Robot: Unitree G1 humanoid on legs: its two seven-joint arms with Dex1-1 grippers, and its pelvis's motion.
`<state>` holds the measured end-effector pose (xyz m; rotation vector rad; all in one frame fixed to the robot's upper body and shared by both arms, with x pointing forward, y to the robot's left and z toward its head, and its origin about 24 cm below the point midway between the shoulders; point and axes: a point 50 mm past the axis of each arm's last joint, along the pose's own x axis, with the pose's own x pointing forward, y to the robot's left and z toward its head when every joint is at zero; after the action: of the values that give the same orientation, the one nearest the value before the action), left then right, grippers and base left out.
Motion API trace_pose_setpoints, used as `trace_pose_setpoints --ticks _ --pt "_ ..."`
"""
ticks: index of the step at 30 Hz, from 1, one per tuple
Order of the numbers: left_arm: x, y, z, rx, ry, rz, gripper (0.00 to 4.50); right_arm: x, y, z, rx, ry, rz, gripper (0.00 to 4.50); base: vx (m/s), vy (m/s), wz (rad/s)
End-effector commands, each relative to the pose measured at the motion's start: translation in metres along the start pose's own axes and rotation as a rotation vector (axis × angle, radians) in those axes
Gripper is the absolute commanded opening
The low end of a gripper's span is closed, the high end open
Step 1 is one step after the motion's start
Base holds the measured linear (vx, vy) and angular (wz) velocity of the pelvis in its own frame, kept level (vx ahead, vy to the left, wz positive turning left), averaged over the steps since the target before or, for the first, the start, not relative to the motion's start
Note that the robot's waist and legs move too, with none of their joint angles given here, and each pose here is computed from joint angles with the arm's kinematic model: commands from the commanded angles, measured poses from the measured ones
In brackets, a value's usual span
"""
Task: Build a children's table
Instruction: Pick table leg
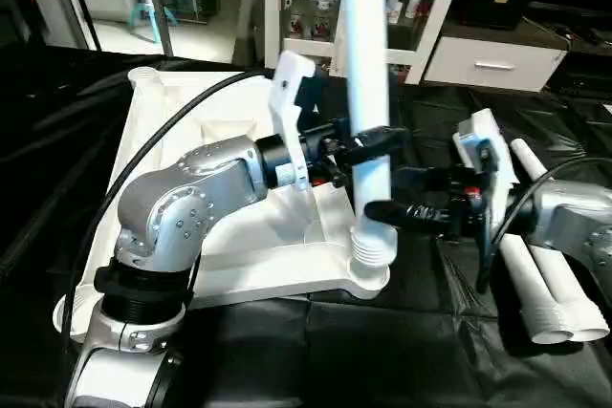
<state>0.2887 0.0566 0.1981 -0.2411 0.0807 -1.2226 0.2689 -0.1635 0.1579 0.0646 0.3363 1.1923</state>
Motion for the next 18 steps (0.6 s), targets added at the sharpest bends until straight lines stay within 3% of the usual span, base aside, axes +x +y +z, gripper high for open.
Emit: trace_pose_setpoints --ticks 1,14,18 --pt "0.002 -0.009 0.007 0.043 -0.004 -0.055 1.85 0.001 0.000 -0.002 -0.024 0.024 -0.001 3.97 0.000 0.000 0.00" --pt "0.003 -0.019 0.005 0.065 0.018 -0.161 1.85 0.011 0.002 -0.012 -0.032 0.066 0.029 3.97 0.000 0.000 0.00" --pt "0.003 -0.020 0.004 0.066 0.022 -0.171 1.85 0.012 0.003 -0.015 -0.031 0.079 0.042 3.62 0.000 0.000 0.00"
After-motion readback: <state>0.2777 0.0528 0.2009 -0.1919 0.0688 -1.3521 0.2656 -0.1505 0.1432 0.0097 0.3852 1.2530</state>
